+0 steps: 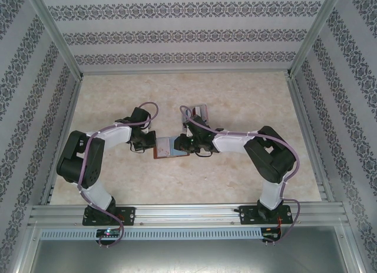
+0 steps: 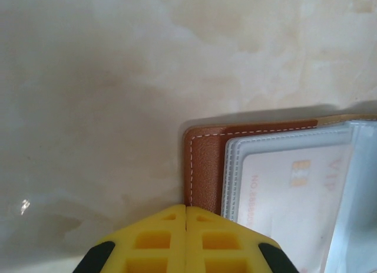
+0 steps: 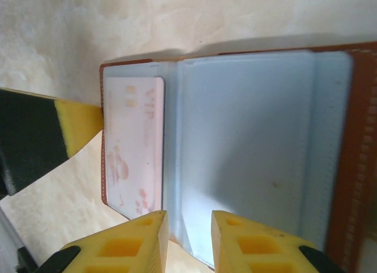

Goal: Put the credit cards into the card holder

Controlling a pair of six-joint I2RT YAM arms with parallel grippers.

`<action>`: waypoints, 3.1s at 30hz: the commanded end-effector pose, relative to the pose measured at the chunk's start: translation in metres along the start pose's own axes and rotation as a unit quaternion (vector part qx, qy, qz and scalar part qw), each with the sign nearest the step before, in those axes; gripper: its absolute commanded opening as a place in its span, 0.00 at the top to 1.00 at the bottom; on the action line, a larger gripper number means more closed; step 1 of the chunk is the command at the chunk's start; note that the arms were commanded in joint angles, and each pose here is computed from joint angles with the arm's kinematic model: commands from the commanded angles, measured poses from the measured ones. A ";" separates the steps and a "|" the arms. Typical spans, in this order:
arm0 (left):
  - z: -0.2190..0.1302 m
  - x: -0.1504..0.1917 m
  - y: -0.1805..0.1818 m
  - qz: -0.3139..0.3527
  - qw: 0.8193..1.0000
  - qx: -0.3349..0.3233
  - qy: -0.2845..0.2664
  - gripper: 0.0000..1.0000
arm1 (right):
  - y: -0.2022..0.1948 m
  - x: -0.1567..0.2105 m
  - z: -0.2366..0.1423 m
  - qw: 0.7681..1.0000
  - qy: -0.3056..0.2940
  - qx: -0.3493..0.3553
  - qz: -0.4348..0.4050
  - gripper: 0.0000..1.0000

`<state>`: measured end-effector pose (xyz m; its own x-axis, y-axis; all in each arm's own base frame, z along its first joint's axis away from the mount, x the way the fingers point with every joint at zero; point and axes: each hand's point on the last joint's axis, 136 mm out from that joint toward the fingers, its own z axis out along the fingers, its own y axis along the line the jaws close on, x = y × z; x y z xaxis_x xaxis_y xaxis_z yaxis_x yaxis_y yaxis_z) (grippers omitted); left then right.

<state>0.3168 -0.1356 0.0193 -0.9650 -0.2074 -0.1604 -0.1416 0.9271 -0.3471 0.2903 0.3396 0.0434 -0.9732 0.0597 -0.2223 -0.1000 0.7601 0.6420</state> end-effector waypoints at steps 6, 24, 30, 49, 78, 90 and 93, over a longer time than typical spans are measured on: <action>-0.030 0.016 -0.012 0.000 0.999 0.048 -0.012 0.77 | -0.019 0.004 -0.057 0.987 -0.033 0.112 -0.108 0.64; -0.026 0.016 -0.017 -0.025 0.997 0.072 -0.011 0.49 | -0.046 -0.023 -0.050 0.981 -0.003 0.146 -0.125 0.57; -0.014 0.016 -0.011 -0.043 0.997 0.065 0.001 0.49 | -0.033 -0.035 -0.042 0.982 0.009 0.132 -0.132 0.62; -0.009 0.012 -0.006 -0.047 0.998 0.048 0.004 0.46 | -0.020 -0.053 -0.078 0.979 -0.020 0.119 -0.163 0.53; -0.011 0.013 0.000 -0.041 0.998 0.040 0.015 0.55 | -0.001 0.004 -0.024 0.973 -0.002 0.144 -0.182 0.44; -0.003 0.018 0.002 -0.062 0.995 0.073 0.033 0.56 | -0.010 0.001 0.000 0.967 -0.003 0.180 -0.182 0.49; -0.002 0.019 0.001 -0.060 0.995 0.078 0.032 0.56 | -0.013 -0.001 -0.002 0.961 -0.008 0.197 -0.195 0.51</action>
<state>0.3013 -0.1369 0.0244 -0.9520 -0.3001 -0.0609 -0.2346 0.8425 -0.4850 0.2845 0.3289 0.0336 -0.8911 -0.2578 -0.3734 -0.3605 0.9020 0.2375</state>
